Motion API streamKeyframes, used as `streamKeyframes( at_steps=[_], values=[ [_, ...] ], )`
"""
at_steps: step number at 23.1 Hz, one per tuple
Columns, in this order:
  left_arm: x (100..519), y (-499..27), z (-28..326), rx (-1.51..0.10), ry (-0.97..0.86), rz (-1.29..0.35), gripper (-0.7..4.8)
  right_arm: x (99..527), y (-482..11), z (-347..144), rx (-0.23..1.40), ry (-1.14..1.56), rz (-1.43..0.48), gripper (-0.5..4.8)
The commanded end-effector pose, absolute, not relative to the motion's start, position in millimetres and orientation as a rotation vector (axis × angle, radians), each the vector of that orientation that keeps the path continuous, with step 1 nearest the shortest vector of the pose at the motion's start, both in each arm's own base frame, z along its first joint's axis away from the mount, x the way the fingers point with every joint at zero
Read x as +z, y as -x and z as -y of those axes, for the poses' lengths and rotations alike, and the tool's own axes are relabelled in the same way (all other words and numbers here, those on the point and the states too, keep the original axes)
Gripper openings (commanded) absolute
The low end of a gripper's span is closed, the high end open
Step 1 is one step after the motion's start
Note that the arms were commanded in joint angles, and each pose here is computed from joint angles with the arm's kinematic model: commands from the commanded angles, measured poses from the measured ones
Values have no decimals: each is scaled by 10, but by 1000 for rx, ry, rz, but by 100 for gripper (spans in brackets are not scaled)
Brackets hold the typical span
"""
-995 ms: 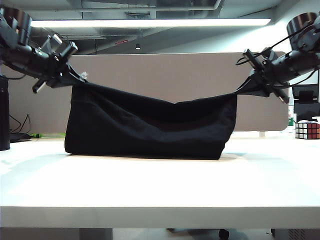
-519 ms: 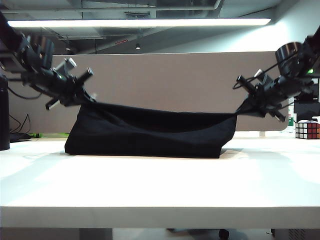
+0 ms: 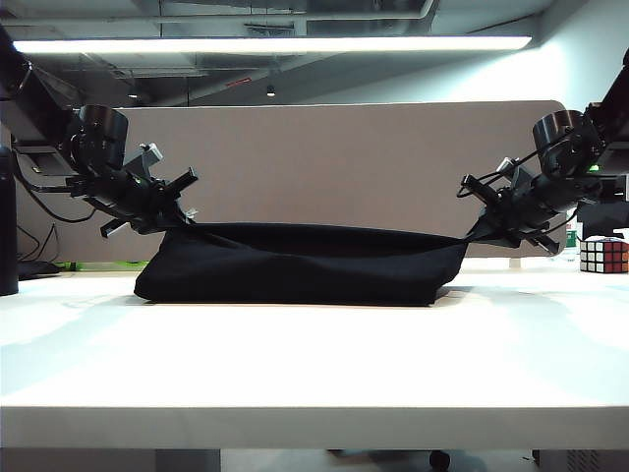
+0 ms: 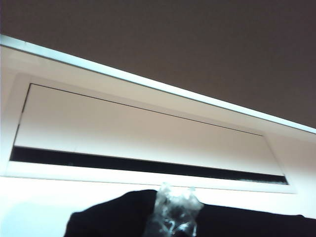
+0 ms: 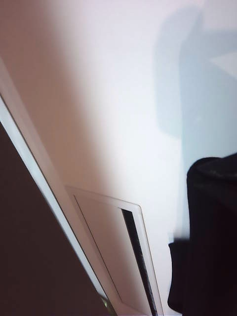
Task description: Fold the bottom side of the T-shirt horizontally towards the center, about one-third of the way, then fold the sleeve back towards the center, creating a straight line along the edge of the T-shirt, and finally fold the bottom of the T-shirt up towards the top, creating a neat rectangle.
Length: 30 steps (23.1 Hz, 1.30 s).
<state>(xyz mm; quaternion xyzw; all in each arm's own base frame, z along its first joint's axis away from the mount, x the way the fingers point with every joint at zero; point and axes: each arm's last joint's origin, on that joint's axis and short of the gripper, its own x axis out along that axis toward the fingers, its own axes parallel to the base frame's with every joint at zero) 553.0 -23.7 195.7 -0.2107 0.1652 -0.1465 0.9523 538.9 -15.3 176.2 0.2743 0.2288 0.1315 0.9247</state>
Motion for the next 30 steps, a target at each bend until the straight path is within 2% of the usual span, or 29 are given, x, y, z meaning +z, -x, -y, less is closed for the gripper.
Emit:
streamKeyframes(
  at_steps=[1, 2, 3, 4, 5, 6, 9, 14, 16, 17, 19, 25, 28, 30],
  values=[
    [2013, -5556, 212, -271, 389, -270, 5, 1844, -5407, 183, 219, -506, -408, 1],
    [2016, -5556, 210, -273, 387, -267, 93, 1857, -5411, 182, 231, -484, -392, 61],
    [2019, -5557, 210, -274, 383, -263, 194, 1860, -5412, 183, 230, -470, -388, 160],
    [2018, -5557, 210, -276, 368, -261, 252, 1860, -5412, 189, 230, -469, -387, 237],
    [2014, -5556, 210, -275, 368, -266, 256, 1855, -5411, 196, 225, -470, -390, 299],
    [2014, -5556, 210, -277, 369, -266, 256, 1849, -5410, 203, 211, -469, -394, 317],
    [2004, -5553, 193, -277, 372, -279, 256, 1849, -5407, 224, 207, -470, -397, 329],
    [2082, -5481, 59, -368, 408, -372, 236, 1943, -5339, 322, 271, -501, -453, 323],
    [2208, -5429, -68, -392, 413, -382, 150, 2078, -5267, 389, 309, -522, -486, 303],
    [2322, -5392, -163, -420, 404, -362, 85, 2199, -5210, 443, 332, -510, -491, 211],
    [2547, -5280, -330, -466, 401, -337, -5, 2480, -5073, 498, 398, -443, -486, -14],
    [2801, -4766, -485, -410, 300, -353, -6, 2989, -4730, 481, 404, -320, -496, -3],
    [2959, -4257, -515, -360, 238, -329, -6, 3257, -4373, 399, 421, -280, -438, -3],
    [3000, -3950, -476, -335, 204, -292, -6, 3291, -4127, 347, 429, -266, -409, -3]
  ],
)
